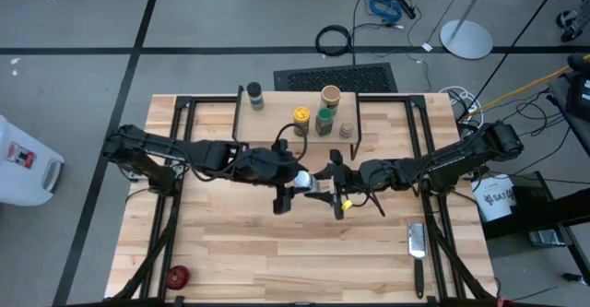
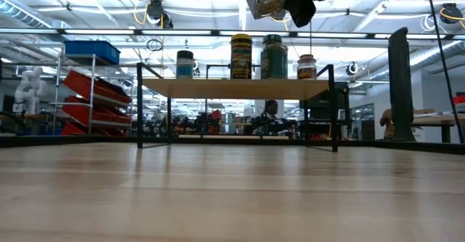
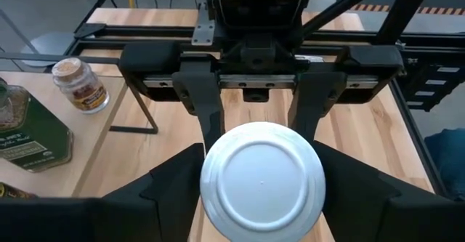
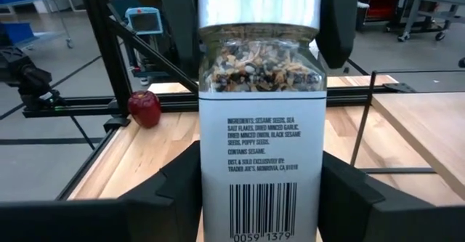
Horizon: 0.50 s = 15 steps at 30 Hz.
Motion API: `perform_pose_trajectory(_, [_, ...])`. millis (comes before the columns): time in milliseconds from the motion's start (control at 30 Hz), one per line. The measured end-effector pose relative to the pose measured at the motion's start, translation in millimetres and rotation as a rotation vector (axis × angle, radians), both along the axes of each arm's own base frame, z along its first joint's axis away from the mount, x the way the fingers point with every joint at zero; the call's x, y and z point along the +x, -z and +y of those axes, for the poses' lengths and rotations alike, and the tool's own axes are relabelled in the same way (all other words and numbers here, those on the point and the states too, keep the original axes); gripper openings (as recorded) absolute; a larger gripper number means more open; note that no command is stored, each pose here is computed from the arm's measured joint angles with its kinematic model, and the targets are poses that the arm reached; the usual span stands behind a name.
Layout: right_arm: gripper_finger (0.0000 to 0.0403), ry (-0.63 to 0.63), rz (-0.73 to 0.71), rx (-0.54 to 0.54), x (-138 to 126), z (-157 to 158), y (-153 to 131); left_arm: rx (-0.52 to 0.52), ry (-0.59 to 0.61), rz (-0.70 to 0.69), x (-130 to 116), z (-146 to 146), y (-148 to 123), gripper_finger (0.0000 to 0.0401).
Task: Shelf spices
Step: Remove the white seasoning bottle from the shelf
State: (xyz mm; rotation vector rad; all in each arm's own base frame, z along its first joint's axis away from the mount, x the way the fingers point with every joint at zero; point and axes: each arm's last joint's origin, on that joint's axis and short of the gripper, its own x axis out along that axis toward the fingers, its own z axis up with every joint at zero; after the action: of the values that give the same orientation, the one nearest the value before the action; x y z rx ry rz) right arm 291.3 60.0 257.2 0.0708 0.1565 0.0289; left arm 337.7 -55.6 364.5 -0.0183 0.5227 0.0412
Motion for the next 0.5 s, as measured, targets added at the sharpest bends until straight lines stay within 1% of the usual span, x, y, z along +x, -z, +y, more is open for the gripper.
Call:
perform_pose_trajectory(200, [0.0190, -0.001, -0.002, 0.001, 0, 0, 0, -0.003, -0.003, -0.026, 0, 0, -3, 0.0251])
perform_pose_trajectory(333, [0.0188, -0.013, 0.000, 0.002, 0, 1, 0, 0.007, 0.015, -0.063, -5, -2, -11, 0.0251])
perform_pose_trajectory(433, [0.0190, -0.043, 0.003, 0.007, 0, 1, 0, 0.009, 0.022, -0.071, -8, -3, -14, 0.0251])
perform_pose_trajectory(500, [0.0190, -0.069, 0.006, 0.022, 0, 2, 0, 0.037, 0.047, -0.071, -13, -5, -17, 0.0251])
